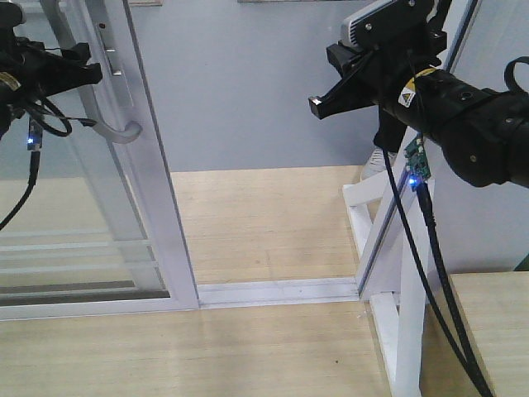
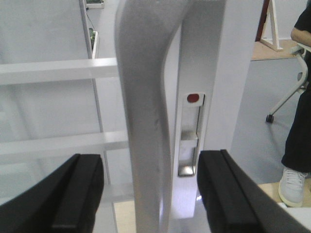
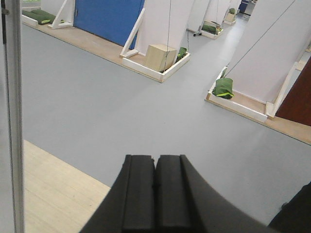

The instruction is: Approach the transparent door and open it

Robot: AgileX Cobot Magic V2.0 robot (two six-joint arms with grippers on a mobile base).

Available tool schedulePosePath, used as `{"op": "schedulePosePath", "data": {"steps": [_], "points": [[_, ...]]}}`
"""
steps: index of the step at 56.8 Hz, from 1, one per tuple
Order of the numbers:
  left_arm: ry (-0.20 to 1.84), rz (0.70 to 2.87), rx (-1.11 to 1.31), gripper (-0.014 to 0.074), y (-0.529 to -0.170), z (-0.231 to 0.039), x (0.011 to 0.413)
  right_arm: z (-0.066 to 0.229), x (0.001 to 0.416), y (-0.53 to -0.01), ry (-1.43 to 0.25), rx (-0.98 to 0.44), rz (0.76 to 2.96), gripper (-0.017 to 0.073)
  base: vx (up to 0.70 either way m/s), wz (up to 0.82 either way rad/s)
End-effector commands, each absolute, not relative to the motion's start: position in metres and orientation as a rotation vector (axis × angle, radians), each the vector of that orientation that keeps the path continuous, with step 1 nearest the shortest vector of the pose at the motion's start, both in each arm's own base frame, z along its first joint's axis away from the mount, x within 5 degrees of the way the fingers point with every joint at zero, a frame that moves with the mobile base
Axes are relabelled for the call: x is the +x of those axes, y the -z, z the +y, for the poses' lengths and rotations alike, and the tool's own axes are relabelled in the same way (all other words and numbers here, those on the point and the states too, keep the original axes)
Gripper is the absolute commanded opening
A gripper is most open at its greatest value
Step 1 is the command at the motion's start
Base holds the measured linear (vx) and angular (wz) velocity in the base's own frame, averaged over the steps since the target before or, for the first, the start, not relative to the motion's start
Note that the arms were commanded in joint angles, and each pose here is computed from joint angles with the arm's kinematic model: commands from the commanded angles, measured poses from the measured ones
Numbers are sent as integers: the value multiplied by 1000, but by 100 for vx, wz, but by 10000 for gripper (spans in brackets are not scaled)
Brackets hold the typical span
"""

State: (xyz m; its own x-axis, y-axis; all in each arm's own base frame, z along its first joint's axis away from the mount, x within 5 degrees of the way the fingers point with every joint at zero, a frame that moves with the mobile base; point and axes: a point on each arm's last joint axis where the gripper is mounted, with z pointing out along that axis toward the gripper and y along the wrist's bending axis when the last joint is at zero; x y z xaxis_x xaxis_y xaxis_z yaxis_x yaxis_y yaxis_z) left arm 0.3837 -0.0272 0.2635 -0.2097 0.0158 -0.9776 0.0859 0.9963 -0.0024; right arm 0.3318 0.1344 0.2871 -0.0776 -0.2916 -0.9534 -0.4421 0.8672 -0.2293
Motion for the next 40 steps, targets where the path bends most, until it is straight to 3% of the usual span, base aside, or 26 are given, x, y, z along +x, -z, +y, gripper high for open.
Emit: {"op": "schedulePosePath", "data": {"steps": [1, 27, 32, 40], "points": [[89, 1611, 59, 523, -300, -30, 387, 132, 328, -321, -141, -538, 1519, -8, 0, 0], [92, 1590, 52, 513, -292, -30, 406, 132, 328, -321, -139, -540, 1515, -8, 0, 0], [93, 1570, 53, 441, -294, -31, 406, 132, 328, -321, -139, -540, 1515, -8, 0, 0], [92, 1539, 53, 190, -297, -30, 406, 132, 328, -321, -139, -540, 1517, -8, 0, 0]]}}
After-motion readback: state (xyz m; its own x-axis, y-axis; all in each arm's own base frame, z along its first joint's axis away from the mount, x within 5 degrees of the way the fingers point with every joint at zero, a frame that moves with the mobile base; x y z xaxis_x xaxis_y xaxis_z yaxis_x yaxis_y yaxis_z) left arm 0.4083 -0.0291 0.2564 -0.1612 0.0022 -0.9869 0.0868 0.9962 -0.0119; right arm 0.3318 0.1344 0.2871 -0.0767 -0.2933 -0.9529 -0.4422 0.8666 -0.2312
